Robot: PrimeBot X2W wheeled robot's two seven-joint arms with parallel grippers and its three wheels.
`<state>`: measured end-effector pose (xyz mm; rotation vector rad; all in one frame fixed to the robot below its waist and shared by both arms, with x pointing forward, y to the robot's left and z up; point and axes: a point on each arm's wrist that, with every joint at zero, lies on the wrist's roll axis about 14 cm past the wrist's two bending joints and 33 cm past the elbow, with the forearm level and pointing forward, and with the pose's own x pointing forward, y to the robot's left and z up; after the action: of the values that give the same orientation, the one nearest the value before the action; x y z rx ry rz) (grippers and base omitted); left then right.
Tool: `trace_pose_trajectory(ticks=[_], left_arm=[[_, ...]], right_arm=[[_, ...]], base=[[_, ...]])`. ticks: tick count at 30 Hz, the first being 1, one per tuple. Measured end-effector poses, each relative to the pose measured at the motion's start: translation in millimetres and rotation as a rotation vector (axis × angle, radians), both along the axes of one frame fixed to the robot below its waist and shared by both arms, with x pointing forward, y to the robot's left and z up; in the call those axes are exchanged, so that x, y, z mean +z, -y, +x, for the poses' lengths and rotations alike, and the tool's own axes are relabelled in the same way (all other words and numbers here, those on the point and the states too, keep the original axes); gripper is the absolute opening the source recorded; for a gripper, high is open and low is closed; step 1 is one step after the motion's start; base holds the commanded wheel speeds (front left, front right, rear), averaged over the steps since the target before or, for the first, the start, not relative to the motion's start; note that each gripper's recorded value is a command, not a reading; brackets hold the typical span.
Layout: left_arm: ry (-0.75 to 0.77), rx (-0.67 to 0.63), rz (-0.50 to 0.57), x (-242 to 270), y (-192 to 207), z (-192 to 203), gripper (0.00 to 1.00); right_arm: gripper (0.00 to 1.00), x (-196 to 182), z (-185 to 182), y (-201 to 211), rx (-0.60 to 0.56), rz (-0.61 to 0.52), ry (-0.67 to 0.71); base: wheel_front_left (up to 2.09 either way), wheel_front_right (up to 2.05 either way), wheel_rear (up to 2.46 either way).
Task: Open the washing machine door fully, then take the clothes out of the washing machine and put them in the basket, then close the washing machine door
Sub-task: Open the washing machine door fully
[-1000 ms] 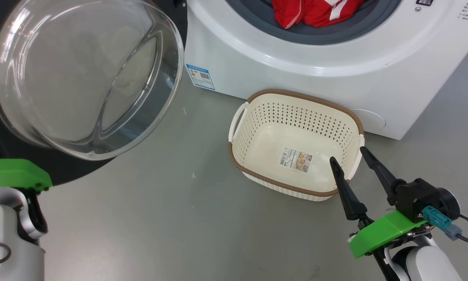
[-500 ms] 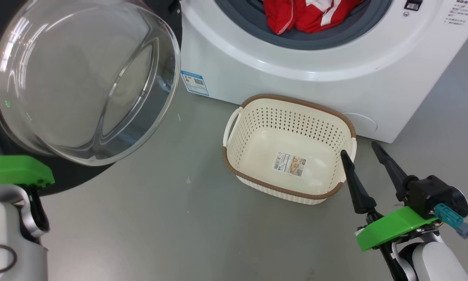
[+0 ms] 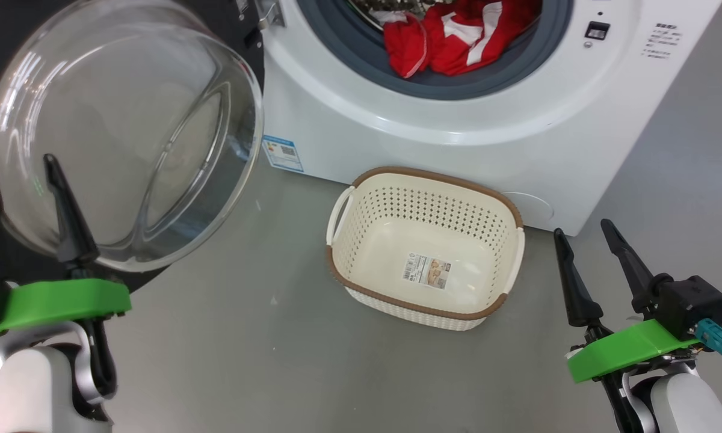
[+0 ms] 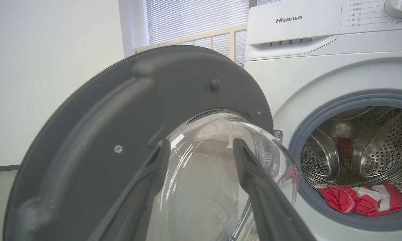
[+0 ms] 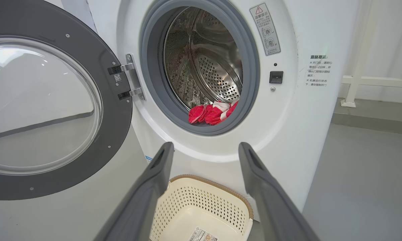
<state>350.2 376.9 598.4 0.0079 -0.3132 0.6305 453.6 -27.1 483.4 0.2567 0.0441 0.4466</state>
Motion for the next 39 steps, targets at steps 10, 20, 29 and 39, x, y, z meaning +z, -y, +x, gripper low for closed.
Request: trace_pose_trajectory(ticks=[10, 20, 29, 39], left_arm=[[0.039, -0.293, 0.002, 14.0, 77.7, 38.8, 1.0], [0.046, -0.467, -0.056, 0.6, 133.3, 63.2, 1.0], [-0.022, -0.597, -0.079, -25.5, 174.6, 70.7, 1.0], [-0.079, -0.679, -0.114, -46.0, 205.3, 64.4, 1.0]], right_arm=[[1.0, 17.5, 2.6, 39.3, -0.115, 0.0, 0.079], [1.0, 34.3, -6.3, 82.6, -0.23, -0.004, 0.141], [1.0, 32.0, -32.0, 131.0, -0.355, -0.037, 0.129], [1.0, 41.1, -65.4, 166.9, -0.456, -0.05, 0.15]], base=[[0.0, 0.0, 0.0], [0.0, 0.0, 0.0], [0.0, 0.0, 0.0], [0.0, 0.0, 0.0]])
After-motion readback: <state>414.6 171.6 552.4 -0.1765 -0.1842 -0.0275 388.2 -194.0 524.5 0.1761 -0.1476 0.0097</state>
